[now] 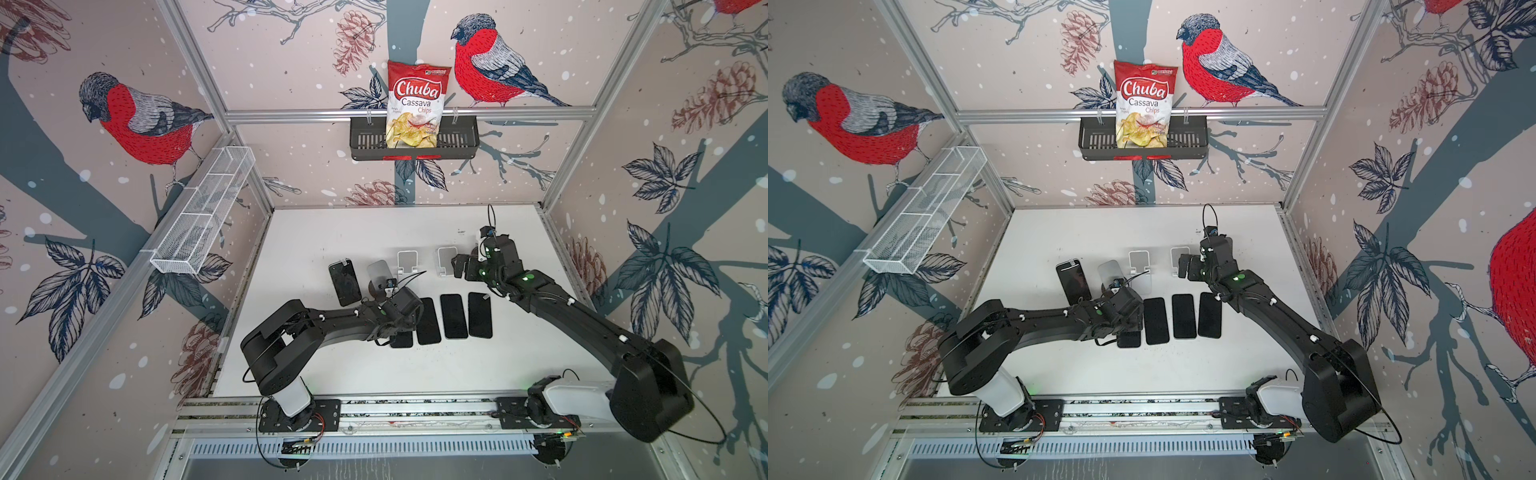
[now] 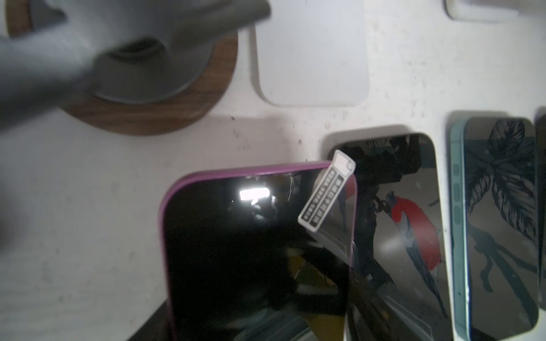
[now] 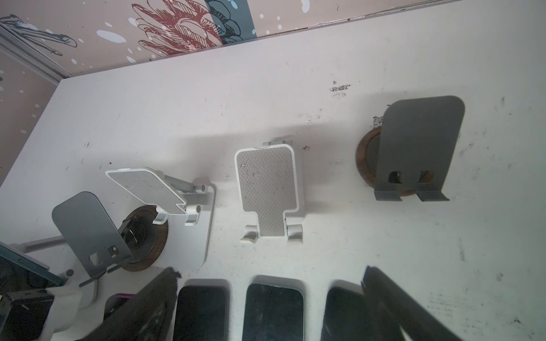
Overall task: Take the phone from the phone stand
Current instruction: 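Lower the pink-edged phone flat beside the black phones with the left gripper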
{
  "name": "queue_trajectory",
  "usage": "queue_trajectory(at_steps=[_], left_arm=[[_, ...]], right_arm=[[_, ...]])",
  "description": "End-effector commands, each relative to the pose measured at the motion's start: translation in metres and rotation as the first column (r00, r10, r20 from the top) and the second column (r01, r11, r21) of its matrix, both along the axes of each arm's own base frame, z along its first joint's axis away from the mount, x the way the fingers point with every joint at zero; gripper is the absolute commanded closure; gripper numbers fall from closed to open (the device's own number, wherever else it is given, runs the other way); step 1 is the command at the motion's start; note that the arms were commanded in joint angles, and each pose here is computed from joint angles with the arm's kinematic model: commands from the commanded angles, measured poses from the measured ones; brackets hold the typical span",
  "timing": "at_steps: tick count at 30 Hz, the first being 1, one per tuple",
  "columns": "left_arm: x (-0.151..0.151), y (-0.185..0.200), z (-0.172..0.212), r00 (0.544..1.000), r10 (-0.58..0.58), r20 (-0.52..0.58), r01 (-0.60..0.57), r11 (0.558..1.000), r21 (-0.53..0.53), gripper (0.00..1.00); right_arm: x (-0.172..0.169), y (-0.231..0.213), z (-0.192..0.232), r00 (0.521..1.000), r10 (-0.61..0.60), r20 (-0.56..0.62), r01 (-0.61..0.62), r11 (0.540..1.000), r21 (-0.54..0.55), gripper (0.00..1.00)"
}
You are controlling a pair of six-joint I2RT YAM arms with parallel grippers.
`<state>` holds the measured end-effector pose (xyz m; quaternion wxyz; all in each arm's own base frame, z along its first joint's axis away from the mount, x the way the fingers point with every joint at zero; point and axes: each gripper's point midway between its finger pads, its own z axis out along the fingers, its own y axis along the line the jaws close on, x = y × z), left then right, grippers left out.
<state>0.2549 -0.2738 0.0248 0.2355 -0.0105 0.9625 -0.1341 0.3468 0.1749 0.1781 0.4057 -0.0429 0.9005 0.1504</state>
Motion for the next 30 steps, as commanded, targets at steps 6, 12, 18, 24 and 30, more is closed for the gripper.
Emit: queue_trajectory(at_steps=[6, 12, 18, 24, 30], left_arm=[[-0.008, 0.003, -0.013, 0.998, 0.001, -0.063, 0.000, 1.000, 0.016, 0.39], [-0.009, 0.008, -0.012, 0.998, 0.015, -0.061, -0.013, 1.000, 0.026, 0.36], [-0.010, 0.011, -0.011, 0.998, 0.025, -0.063, -0.023, 0.999, 0.033, 0.34], [-0.011, 0.013, -0.012, 0.997, 0.036, -0.066, -0.033, 0.999, 0.036, 0.32], [-0.011, 0.015, -0.011, 0.997, 0.040, -0.064, -0.038, 0.999, 0.036, 0.31]], right_arm=[[0.002, -0.004, 0.004, 1.000, -0.016, 0.026, 0.016, 1.000, -0.018, 0.01], [0.002, -0.005, 0.005, 0.999, -0.014, 0.030, 0.014, 1.000, -0.018, 0.01], [0.001, -0.005, 0.005, 0.999, -0.012, 0.030, 0.013, 1.000, -0.016, 0.01], [0.000, -0.005, 0.006, 0.999, -0.012, 0.036, 0.012, 1.000, -0.014, 0.01], [-0.001, -0.005, 0.007, 0.999, -0.010, 0.042, 0.010, 1.000, -0.010, 0.01]])
